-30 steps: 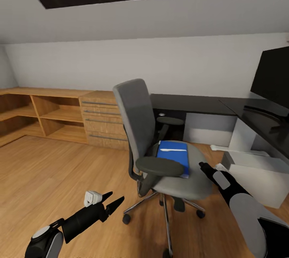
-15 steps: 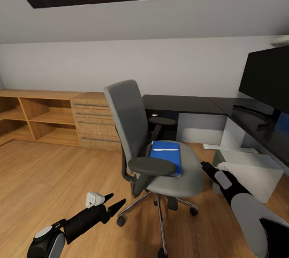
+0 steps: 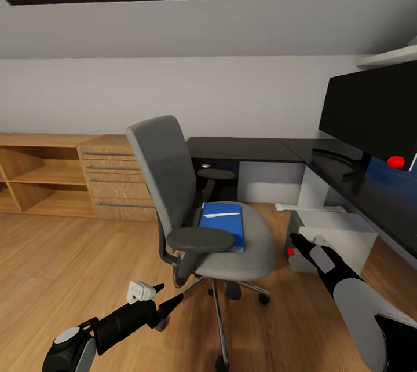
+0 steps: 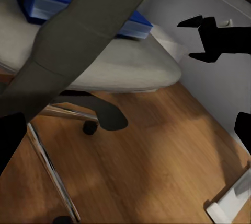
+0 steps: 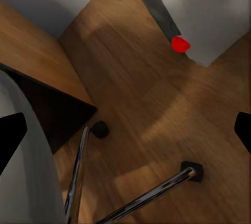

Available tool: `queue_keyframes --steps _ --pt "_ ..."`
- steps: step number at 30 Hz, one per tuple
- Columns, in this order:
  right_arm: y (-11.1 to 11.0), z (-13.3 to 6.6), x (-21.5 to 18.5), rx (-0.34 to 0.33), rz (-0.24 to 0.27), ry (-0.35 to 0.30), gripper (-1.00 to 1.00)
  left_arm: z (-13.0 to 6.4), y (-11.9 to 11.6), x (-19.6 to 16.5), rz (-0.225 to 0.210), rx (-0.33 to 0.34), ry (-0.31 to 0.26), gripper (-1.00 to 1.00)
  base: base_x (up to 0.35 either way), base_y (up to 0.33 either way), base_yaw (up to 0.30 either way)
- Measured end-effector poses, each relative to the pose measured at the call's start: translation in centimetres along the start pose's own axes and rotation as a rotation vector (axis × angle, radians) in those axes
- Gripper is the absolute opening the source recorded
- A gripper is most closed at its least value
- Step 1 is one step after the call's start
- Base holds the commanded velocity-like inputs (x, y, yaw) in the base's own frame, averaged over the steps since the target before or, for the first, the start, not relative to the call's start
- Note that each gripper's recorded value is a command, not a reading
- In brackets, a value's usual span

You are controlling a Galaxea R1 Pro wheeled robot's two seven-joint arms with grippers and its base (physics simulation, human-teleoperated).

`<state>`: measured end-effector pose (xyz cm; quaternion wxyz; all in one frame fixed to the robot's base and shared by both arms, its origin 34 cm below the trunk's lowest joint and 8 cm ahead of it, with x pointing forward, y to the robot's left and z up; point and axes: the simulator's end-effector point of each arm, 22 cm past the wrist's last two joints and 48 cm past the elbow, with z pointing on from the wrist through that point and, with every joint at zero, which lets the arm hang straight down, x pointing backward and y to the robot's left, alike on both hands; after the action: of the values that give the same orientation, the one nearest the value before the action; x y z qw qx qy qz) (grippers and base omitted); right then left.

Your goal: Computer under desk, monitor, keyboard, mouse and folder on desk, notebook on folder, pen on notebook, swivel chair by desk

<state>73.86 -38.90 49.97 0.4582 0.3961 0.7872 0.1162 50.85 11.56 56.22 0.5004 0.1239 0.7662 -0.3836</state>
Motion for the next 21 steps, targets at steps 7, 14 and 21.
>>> queue_keyframes --steps 7,14,21 --pt "0.0 0.0 -0.1 -0.002 0.0 -0.003 1.0 0.0 0.0 0.0 0.001 -0.002 0.001 1.0 0.041 0.0 -0.016" --pt "0.2 0.1 0.6 -0.006 -0.01 0.007 1.0 0.1 0.3 0.1 -0.002 -0.01 -0.001 1.0 0.188 0.0 -0.001" --pt "2.3 -0.1 2.8 -0.036 -0.017 0.034 1.0 0.7 -0.3 -0.1 -0.034 -0.006 -0.027 1.0 0.0 0.0 0.0"
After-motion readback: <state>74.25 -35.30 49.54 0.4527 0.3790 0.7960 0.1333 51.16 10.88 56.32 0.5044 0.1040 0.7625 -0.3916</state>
